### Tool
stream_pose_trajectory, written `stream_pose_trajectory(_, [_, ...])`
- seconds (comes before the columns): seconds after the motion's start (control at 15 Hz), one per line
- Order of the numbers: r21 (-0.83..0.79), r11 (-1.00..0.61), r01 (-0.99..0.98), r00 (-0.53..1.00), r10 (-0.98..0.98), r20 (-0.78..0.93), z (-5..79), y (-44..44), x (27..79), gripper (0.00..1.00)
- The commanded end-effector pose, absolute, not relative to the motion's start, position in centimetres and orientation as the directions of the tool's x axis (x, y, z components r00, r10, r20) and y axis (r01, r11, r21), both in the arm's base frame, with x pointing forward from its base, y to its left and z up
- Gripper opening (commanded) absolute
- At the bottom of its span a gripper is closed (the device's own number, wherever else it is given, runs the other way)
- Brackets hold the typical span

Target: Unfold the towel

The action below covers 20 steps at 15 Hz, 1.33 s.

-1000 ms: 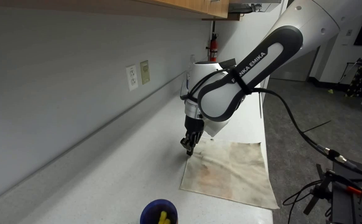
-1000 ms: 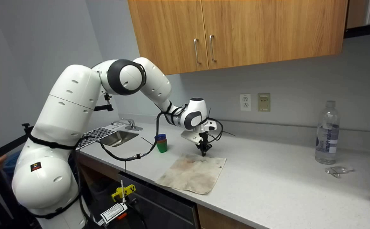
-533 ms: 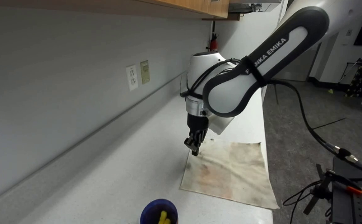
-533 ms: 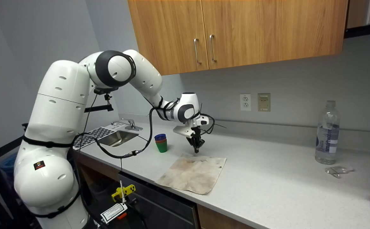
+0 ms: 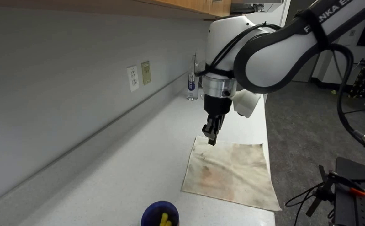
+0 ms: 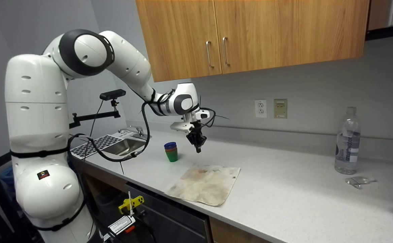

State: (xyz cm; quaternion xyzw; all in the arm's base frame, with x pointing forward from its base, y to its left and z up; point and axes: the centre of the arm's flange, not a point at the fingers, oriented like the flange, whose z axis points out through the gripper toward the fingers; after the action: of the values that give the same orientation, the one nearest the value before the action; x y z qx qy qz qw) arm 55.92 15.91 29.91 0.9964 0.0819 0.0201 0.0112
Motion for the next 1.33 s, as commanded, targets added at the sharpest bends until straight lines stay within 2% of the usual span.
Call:
stream_pose_trajectory(0.0, [0.037,-0.983,0.180,0.980,0.183,0.083,32.8,14.9,51.9,0.00])
stream_pose_trajectory(0.27, [0.031,-0.979,0.202,0.967,0.205,0.151,34.2,14.9,50.6,0.00])
stream_pose_trajectory(0.33, [0.028,-0.977,0.211,0.963,0.213,0.166,34.5,14.9,50.3,0.26])
stream_pose_trajectory(0.47, [0.018,-0.971,0.240,0.950,0.238,0.201,34.8,15.1,50.0,0.34])
stream_pose_trajectory(0.93, [-0.005,-0.948,0.320,0.899,0.302,0.318,35.0,14.7,50.2,0.87])
stream_pose_trajectory(1.07, [-0.010,-0.947,0.322,0.893,0.300,0.334,35.2,14.4,50.0,1.00])
stream_pose_trajectory(1.27, [-0.016,-0.946,0.324,0.889,0.299,0.348,35.4,14.0,49.6,1.00])
